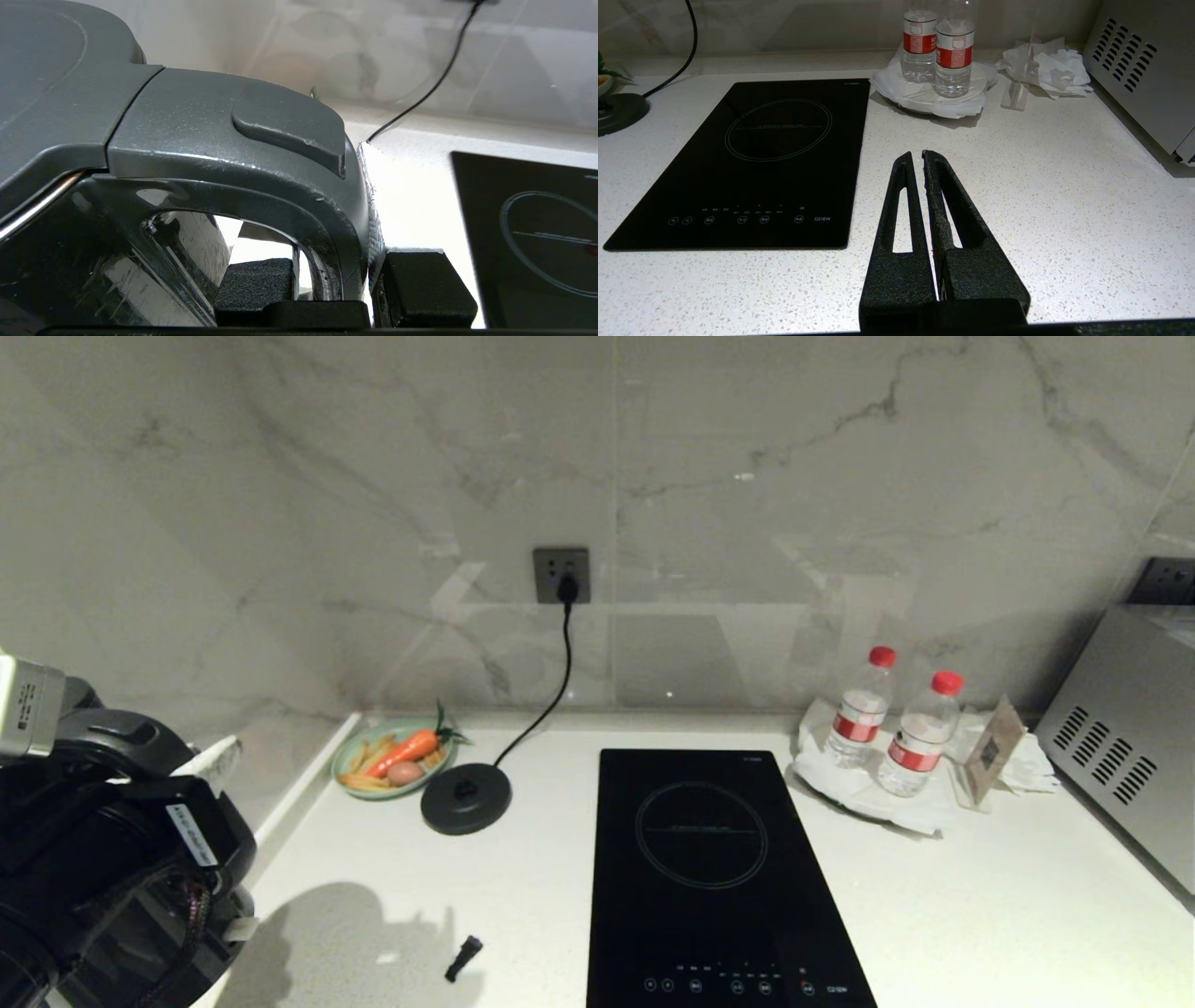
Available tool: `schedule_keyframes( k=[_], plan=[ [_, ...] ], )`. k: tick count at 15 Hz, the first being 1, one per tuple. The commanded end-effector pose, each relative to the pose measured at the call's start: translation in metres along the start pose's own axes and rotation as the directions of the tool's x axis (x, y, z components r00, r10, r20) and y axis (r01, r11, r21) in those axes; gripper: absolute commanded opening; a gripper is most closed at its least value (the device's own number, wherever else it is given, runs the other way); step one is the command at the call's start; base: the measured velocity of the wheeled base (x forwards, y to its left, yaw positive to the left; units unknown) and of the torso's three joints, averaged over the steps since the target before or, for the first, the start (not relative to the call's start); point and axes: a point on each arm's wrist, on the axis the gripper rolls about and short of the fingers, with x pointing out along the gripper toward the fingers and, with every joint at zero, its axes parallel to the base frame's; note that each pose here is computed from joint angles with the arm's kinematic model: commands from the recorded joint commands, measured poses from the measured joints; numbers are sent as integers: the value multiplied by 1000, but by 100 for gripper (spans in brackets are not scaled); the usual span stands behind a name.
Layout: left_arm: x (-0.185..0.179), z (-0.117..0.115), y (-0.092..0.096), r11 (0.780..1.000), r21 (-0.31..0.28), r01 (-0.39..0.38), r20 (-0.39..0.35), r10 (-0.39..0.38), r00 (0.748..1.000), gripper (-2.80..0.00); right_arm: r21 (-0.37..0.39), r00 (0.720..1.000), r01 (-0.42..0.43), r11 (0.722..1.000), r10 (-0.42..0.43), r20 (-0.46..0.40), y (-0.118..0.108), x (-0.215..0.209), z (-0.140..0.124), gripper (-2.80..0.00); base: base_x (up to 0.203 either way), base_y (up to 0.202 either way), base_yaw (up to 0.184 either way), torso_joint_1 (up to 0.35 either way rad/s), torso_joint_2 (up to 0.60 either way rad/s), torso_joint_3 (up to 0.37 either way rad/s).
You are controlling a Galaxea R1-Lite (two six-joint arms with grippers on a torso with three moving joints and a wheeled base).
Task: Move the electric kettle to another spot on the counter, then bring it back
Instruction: Place it by the sink
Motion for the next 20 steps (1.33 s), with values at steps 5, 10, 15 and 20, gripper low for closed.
schedule_keyframes(
  k=[5,10,15,20],
  plan=[
    [8,-5,-4,1000,13,-8,-31,8,999,-280,2,1000,0,1000,0,-1,0,0,0,-280,0,0,0,0,0,0],
    [13,-9,-6,1000,21,-10,-47,11,999,-280,3,1000,1,1000,-1,0,0,0,0,-280,0,0,0,0,0,0],
    [14,-6,-6,1000,15,-18,-41,19,999,-280,1,1000,-1,1000,1,0,0,0,0,-280,0,0,0,0,0,0],
    [15,-5,-6,1000,12,-22,-37,22,999,-280,1,1000,-1,1000,1,-2,0,0,0,-280,3,-5,72,3,1,2]
  ],
)
